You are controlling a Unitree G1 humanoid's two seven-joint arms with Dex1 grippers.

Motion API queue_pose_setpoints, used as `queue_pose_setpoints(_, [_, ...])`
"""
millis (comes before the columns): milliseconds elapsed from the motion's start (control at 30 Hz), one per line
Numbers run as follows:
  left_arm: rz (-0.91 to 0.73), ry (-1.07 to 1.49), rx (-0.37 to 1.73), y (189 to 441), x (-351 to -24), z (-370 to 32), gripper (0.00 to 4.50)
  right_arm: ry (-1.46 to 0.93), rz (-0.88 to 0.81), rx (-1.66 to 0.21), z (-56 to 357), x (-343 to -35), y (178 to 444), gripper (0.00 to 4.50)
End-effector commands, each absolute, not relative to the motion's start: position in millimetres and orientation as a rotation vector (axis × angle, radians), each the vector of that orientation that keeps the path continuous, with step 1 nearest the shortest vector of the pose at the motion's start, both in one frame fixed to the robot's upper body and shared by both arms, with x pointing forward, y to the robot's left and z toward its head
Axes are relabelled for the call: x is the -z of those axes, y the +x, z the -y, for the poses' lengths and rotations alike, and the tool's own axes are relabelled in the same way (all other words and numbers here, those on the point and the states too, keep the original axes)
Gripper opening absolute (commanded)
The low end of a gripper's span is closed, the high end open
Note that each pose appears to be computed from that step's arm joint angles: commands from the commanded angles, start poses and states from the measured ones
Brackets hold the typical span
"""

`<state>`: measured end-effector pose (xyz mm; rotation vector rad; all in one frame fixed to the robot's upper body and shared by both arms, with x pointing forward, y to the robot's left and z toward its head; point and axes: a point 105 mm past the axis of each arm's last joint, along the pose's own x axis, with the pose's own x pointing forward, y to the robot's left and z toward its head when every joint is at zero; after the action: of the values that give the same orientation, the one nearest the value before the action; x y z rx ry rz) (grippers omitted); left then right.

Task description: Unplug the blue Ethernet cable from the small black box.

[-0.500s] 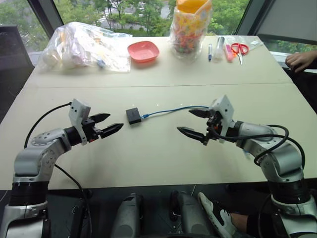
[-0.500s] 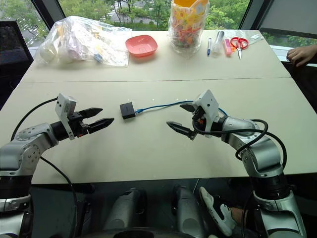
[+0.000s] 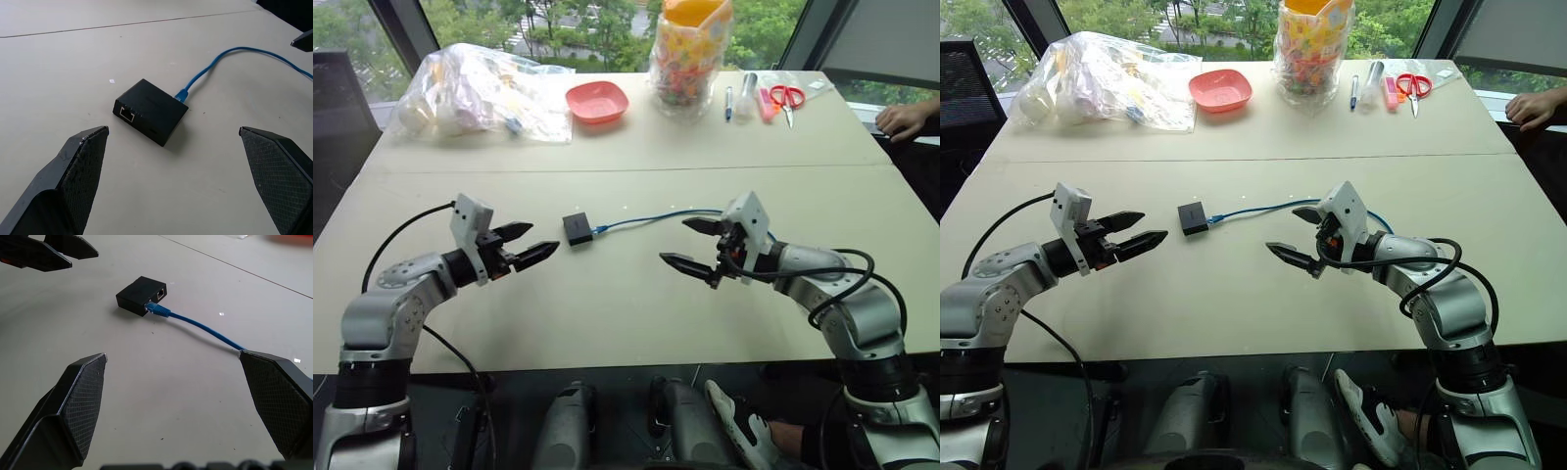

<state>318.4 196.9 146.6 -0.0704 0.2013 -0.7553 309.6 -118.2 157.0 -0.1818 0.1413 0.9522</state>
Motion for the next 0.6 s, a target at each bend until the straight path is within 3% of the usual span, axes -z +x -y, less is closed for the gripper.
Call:
queue_pose_setpoints(33, [-0.135, -0.026, 0.756, 320, -164, -197, 4.48, -0.196, -0.089, -0.969, 115, -165, 312, 4.50])
queue_pose_setpoints(233, [-0.157, 0.033, 0.812, 320, -174, -202, 4.48, -0.185, -0.081, -1.025, 100, -165, 340, 4.50])
queue_pose_setpoints(433, [-0.265, 0.074, 0.932, 294, -193, -224, 4.48, -0.252, -0.121, -1.157, 59, -157, 390, 4.50])
queue_pose_setpoints(600, [-0.281, 0.077, 0.920, 278, -200, -231, 4.48, -0.366, -0.173, -1.260, 29, -142, 401, 4.50])
